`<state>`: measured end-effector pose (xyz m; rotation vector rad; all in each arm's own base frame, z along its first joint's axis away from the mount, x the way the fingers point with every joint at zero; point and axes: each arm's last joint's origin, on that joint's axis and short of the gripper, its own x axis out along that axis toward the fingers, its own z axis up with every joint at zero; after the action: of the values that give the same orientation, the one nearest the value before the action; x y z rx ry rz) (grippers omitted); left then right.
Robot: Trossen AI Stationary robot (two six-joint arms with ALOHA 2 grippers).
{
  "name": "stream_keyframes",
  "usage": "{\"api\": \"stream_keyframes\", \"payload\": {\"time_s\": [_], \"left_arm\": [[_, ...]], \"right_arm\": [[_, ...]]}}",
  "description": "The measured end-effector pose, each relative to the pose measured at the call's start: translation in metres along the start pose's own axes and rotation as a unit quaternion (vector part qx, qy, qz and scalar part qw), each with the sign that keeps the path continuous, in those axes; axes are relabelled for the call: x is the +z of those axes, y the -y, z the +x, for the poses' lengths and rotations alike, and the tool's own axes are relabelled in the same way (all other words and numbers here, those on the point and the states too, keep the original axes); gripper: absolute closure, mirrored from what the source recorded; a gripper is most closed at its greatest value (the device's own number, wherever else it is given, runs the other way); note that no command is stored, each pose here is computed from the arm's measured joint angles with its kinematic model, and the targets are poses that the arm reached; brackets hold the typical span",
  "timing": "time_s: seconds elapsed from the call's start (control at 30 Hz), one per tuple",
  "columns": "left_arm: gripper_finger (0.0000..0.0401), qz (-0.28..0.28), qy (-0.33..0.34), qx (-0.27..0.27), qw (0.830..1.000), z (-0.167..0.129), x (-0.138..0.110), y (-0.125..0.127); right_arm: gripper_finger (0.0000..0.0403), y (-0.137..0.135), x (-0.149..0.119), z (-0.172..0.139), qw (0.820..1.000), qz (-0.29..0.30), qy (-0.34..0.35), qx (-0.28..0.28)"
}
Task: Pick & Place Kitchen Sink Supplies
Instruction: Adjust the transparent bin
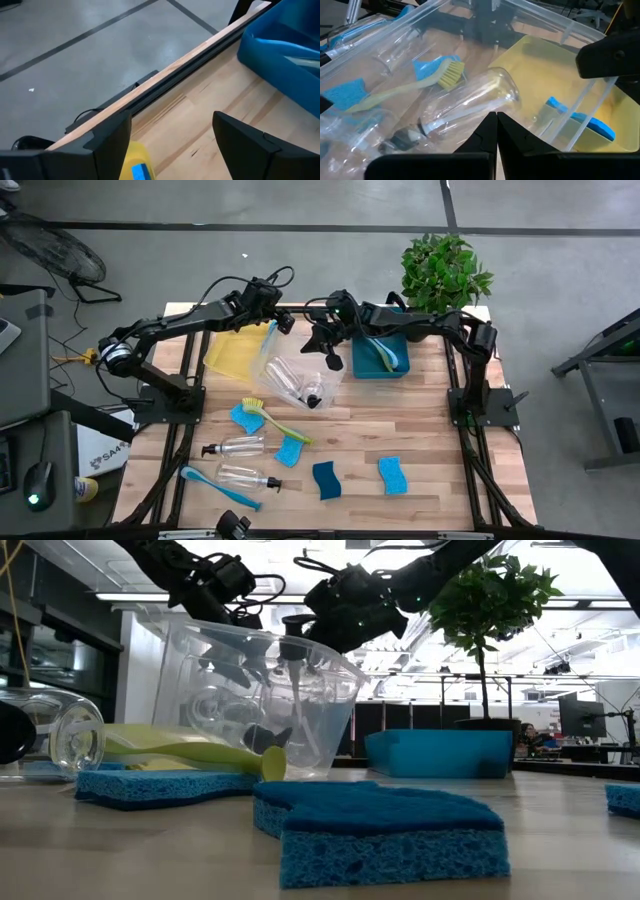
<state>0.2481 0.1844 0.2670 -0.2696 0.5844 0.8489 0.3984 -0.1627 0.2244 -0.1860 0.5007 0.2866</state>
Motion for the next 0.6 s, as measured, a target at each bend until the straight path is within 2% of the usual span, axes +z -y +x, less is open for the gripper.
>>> {"api": "stream_keyframes", "payload": {"time_s": [0.2,0.33,0.47,0.6], "left_arm": [[0.0080,-0.006,0.001,0.004,1.000,0.0003,0.0000,-0.0002],[0.0073,-0.016,0.000,0.004,1.000,0.0003,-0.0001,-0.0002],[0.0099,-0.022,-0.004,-0.002,1.000,0.0003,-0.0007,0.0001],[0.0158,-0.030,-0.009,-0.023,0.999,0.0003,-0.0012,0.0013]], "right_arm": [[0.0403,-0.0013,-0.0010,0.0003,1.000,0.005,-0.004,0.006],[0.0403,-0.0017,-0.0013,0.0006,1.000,0.005,-0.005,0.008],[0.0403,-0.0017,-0.0017,0.0006,1.000,0.006,-0.007,0.007],[0.0403,-0.0004,-0.0029,-0.0002,1.000,0.008,-0.012,0.000]]}}
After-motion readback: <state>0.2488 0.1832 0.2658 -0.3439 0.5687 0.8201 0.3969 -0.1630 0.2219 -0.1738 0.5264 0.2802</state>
